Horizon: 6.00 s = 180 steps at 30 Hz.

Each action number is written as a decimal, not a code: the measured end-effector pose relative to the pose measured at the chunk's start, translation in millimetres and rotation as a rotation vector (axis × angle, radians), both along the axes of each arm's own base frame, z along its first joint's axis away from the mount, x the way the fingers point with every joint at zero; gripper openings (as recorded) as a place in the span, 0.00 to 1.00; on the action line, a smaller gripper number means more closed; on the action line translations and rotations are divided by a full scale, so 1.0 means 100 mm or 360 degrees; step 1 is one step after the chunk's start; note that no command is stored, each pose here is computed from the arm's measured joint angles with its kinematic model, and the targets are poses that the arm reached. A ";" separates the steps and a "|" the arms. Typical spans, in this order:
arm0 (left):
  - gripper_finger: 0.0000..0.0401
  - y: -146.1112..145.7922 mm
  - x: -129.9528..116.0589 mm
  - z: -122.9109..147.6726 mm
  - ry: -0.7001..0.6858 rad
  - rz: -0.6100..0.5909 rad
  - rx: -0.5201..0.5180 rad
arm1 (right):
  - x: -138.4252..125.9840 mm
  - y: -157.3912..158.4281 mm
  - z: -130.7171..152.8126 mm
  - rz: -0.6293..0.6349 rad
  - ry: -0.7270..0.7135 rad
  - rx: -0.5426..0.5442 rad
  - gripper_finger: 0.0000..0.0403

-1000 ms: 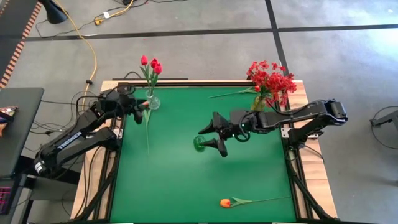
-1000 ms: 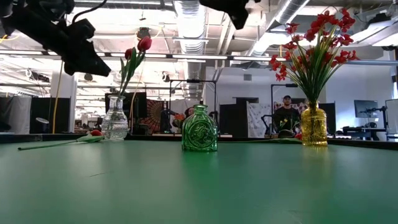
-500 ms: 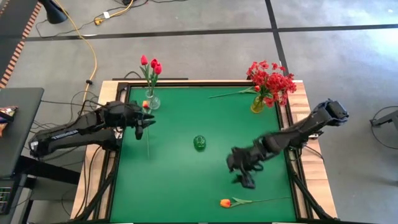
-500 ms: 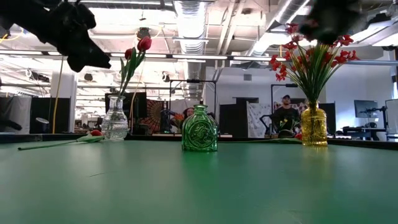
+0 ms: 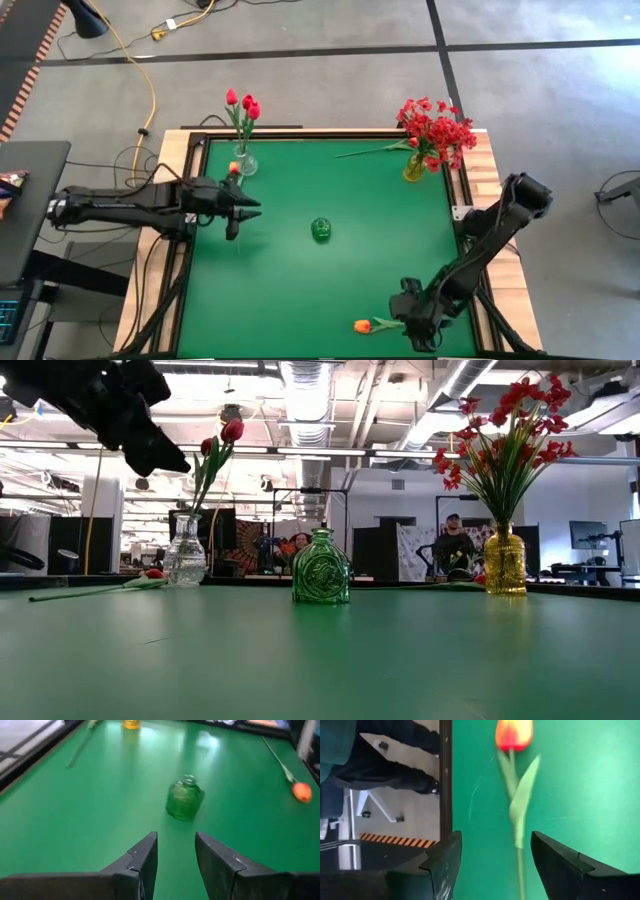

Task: Sort flowers into vase by color
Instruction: Put the bottom orange tulip into the green vase

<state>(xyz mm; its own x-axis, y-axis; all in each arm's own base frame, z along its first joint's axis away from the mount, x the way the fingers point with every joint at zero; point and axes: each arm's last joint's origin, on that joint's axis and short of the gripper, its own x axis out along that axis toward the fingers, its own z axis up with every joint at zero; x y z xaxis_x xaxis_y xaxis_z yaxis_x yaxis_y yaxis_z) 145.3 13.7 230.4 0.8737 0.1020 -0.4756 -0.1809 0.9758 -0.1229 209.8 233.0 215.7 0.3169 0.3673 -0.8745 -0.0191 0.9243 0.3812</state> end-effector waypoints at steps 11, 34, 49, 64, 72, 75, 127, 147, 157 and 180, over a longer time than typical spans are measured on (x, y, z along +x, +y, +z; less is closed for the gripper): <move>0.29 -0.13 0.23 -0.09 0.0023 -0.0080 0.0012 | -0.06 0.23 -0.35 0.0080 0.0116 -0.0093 0.63; 0.29 -0.21 0.28 -0.11 0.0023 -0.0058 0.0039 | -0.09 0.28 -0.80 -0.0071 0.0311 -0.0367 0.33; 0.29 -0.22 0.28 -0.11 0.0024 -0.0074 0.0070 | -0.04 0.03 -0.31 -0.0155 0.0217 -0.0210 0.09; 0.29 -0.22 0.28 -0.11 0.0018 -0.0054 0.0024 | 0.20 -0.84 0.76 -0.0463 -0.0767 -0.0294 0.06; 0.29 -0.22 0.28 -0.11 0.0014 -0.0034 -0.0012 | 0.42 -1.17 1.16 -0.0461 -0.1332 -0.0389 0.05; 0.29 -0.22 0.28 -0.11 0.0013 -0.0028 -0.0021 | 0.51 -1.27 1.28 -0.0455 -0.1537 -0.0451 0.05; 0.29 -0.21 0.30 -0.06 -0.0088 0.0084 -0.0058 | 1.18 -2.27 0.43 -0.0610 -0.2081 -0.0491 0.04; 0.29 -0.21 0.30 -0.05 -0.0095 0.0084 -0.0058 | 1.13 -2.27 0.28 -0.0629 -0.1982 -0.0543 0.04; 0.29 -0.21 0.30 -0.05 -0.0096 0.0089 -0.0067 | 1.13 -2.27 0.20 -0.0596 -0.1859 -0.0564 0.13; 0.29 -0.21 0.30 -0.05 -0.0098 0.0098 -0.0085 | 1.13 -2.26 0.17 -0.0664 -0.1766 -0.0430 0.24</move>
